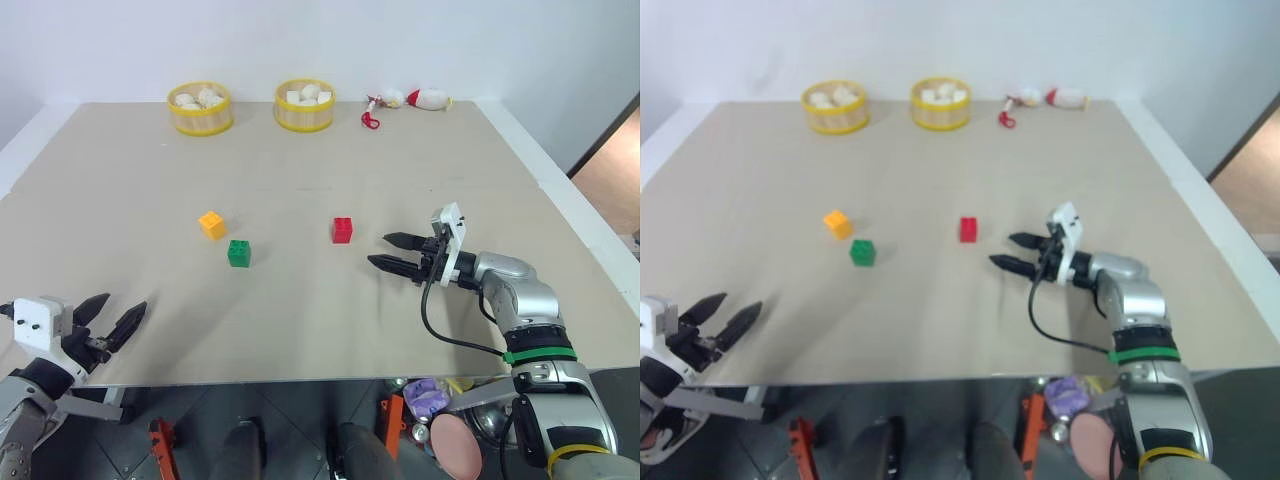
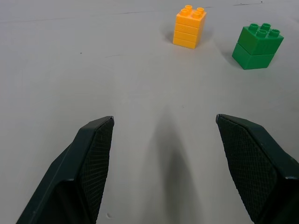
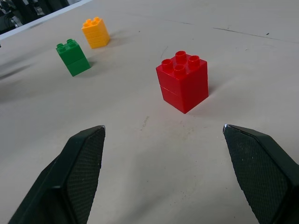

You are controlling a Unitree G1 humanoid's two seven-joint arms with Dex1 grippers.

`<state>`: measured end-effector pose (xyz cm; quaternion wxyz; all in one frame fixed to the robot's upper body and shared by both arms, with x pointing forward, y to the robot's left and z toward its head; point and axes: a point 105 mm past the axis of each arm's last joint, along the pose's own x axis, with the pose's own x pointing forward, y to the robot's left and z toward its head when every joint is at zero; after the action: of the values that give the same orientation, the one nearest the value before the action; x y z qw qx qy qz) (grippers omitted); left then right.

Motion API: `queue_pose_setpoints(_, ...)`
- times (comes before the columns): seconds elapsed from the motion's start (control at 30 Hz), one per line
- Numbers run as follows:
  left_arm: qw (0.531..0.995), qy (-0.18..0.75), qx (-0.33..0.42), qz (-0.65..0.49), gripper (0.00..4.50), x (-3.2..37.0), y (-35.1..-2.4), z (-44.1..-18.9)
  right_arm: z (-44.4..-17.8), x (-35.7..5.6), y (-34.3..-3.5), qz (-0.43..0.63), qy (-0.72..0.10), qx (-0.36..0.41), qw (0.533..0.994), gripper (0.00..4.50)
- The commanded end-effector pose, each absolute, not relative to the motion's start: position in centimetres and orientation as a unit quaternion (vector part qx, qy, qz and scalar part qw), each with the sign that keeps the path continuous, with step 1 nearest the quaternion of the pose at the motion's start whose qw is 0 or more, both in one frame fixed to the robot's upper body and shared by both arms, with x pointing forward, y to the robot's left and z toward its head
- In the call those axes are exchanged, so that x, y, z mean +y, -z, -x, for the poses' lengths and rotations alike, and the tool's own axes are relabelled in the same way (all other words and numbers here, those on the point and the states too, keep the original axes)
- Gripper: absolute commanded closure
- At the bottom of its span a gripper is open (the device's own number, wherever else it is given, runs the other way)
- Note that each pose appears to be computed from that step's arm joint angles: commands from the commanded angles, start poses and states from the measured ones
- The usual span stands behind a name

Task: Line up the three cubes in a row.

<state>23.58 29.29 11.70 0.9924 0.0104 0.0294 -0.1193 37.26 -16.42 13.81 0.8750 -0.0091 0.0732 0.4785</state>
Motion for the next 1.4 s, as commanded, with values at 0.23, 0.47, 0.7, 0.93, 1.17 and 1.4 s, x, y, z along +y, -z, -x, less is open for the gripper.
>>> queue_pose_setpoints(0.23,0.963,0.264,-0.032,-0.049,0.88,26.2,-15.4,-26.2,-36.6,-15.8,-16.9,0.030,-0.467,0.006,0.884,0.32)
queue_pose_setpoints(0.47,0.915,0.396,-0.046,-0.066,0.88,21.6,-17.6,-26.5,-37.2,-15.4,-18.0,0.064,-0.449,-0.013,0.891,0.32)
queue_pose_setpoints(0.7,0.844,0.527,-0.043,-0.091,0.88,15.2,-18.3,-26.9,-40.4,-13.7,-16.4,0.120,-0.407,0.011,0.905,0.32)
queue_pose_setpoints(0.93,0.827,0.554,-0.049,-0.089,0.88,13.0,-17.7,-27.4,-40.7,-12.3,-15.6,0.137,-0.405,0.013,0.904,0.32)
queue_pose_setpoints(1.17,0.833,0.545,-0.057,-0.079,0.88,12.9,-17.5,-27.7,-40.0,-11.0,-15.4,0.127,-0.411,0.018,0.903,0.32)
queue_pose_setpoints(1.4,0.836,0.539,-0.061,-0.077,0.88,12.7,-17.2,-27.6,-39.9,-10.0,-14.4,0.116,-0.386,0.029,0.915,0.32)
